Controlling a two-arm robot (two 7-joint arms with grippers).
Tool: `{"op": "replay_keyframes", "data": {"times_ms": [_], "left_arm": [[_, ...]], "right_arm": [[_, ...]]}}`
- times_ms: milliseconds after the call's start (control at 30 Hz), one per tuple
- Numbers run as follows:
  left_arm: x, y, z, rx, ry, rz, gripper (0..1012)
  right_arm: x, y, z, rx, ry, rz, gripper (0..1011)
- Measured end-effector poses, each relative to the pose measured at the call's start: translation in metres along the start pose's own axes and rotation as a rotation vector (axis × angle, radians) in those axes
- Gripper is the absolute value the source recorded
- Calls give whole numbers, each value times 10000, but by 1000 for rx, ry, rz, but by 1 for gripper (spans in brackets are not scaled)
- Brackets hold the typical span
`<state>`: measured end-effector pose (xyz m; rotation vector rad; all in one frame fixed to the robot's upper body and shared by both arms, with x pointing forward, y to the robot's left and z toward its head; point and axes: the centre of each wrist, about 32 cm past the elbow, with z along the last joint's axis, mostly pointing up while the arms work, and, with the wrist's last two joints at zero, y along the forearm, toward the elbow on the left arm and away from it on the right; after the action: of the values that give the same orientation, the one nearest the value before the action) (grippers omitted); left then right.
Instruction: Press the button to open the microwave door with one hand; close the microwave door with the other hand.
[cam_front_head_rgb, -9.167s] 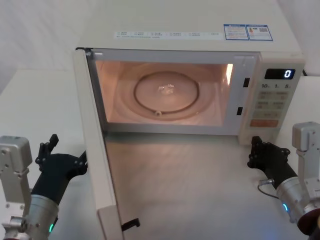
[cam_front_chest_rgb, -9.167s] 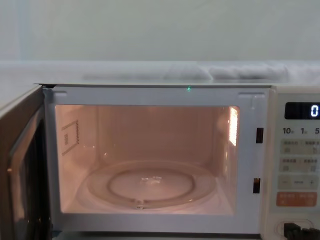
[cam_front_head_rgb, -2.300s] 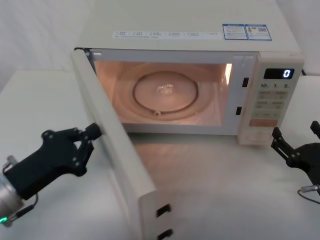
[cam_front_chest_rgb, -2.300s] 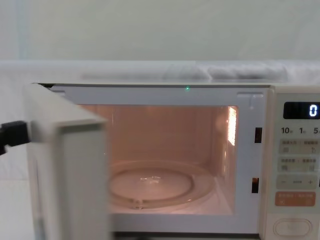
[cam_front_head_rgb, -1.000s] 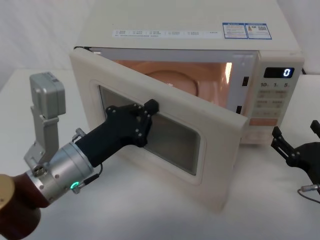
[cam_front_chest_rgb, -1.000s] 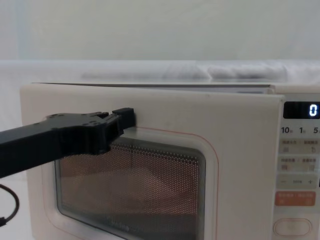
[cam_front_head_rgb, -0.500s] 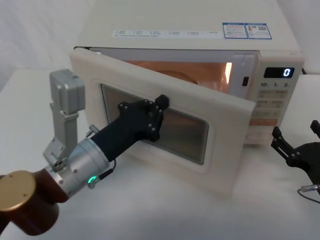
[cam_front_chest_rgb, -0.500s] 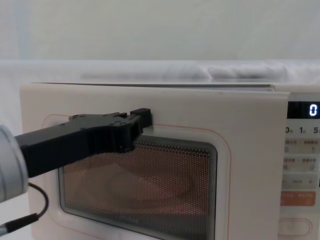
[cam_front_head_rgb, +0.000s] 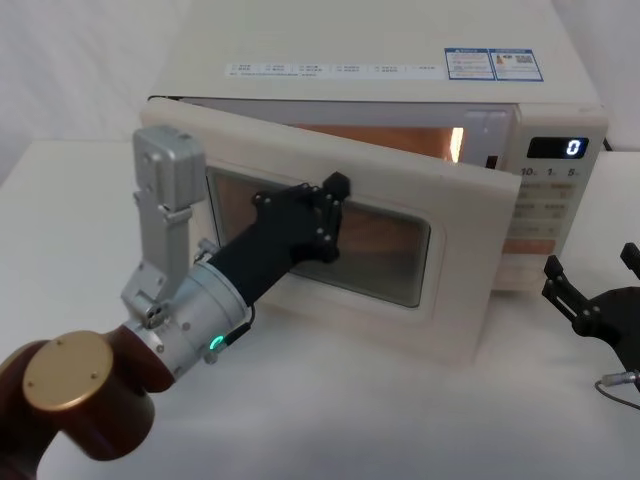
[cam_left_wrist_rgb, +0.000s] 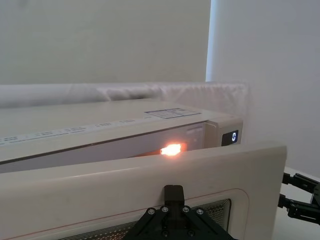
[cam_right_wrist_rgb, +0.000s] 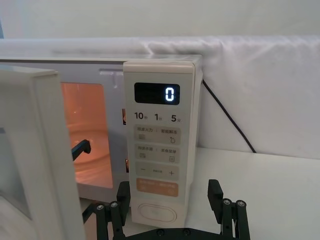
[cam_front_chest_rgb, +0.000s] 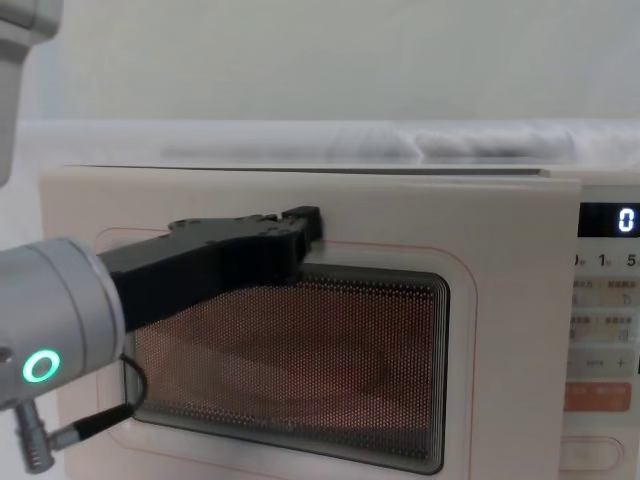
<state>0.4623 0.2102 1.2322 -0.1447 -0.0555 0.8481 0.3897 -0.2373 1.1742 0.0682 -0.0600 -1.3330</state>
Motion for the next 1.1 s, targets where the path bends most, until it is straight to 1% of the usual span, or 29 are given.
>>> {"op": "replay_keyframes", "data": {"times_ms": [100, 167, 300, 600, 733, 900, 1100], "left_arm": [[-12, -42, -9, 6, -2, -3, 0], [-25, -84, -15, 12, -7, -9, 0], [-41, -141, -14, 18, -14, -18, 0], [-91, -269, -8, 18, -20, -44, 0], [-112, -314, -3, 17, -27, -54, 0], [-132, -372, 9, 17, -43, -69, 0], [-137, -408, 1, 22, -51, -71, 0]], "right_arm": [[0, 0, 0, 0, 0, 0, 1002], [0, 0, 0, 0, 0, 0, 1002], [0, 0, 0, 0, 0, 0, 1002], [0, 0, 0, 0, 0, 0, 1002], [0, 0, 0, 0, 0, 0, 1002], [0, 0, 0, 0, 0, 0, 1002], [0, 0, 0, 0, 0, 0, 1002]]}}
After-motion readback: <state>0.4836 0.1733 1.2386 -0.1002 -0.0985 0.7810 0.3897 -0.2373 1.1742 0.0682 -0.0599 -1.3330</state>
